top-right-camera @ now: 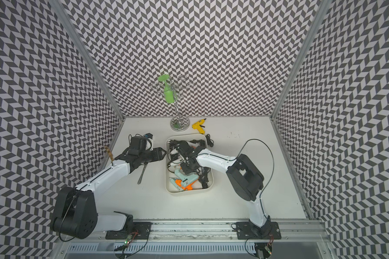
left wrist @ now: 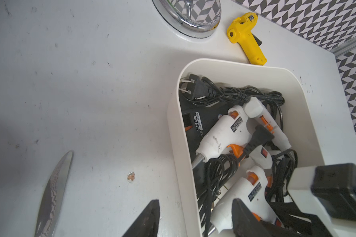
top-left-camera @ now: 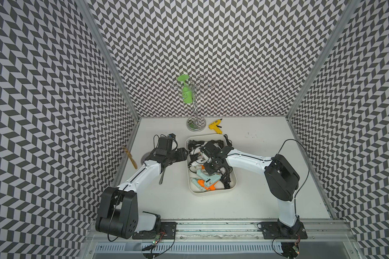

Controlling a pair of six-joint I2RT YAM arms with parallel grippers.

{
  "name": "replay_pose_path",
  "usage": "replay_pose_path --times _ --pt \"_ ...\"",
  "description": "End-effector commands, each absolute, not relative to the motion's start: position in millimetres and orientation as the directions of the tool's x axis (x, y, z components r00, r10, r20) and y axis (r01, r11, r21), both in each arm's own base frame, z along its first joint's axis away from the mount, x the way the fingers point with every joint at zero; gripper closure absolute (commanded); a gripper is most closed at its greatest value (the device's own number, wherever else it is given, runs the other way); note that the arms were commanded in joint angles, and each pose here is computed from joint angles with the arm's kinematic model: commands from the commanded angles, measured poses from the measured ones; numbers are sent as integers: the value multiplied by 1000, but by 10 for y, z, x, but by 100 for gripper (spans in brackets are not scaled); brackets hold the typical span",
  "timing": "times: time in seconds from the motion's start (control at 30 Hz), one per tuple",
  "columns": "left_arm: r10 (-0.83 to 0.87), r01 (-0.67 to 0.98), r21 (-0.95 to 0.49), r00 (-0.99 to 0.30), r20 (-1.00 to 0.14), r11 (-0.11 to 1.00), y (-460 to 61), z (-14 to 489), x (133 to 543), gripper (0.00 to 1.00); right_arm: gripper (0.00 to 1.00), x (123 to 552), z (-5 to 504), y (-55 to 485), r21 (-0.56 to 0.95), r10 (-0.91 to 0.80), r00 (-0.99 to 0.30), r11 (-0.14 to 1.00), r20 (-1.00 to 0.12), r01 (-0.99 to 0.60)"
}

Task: Put the hot melt glue gun into the storage box
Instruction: Place the hot melt adhesive gun in the storage box.

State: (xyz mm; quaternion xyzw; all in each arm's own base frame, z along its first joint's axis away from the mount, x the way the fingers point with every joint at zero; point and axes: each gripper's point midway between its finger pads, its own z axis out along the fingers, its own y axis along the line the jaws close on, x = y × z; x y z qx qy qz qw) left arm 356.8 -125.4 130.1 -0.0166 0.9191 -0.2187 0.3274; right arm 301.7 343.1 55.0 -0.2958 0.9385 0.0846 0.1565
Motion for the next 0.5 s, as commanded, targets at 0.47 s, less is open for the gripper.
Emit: replay_pose_path --times 0.47 --pt "-135 122 -375 -797 -589 919 -1234 1277 3569 40 42 3357 1703 3307 -103 -522 -675 824 -521 -557"
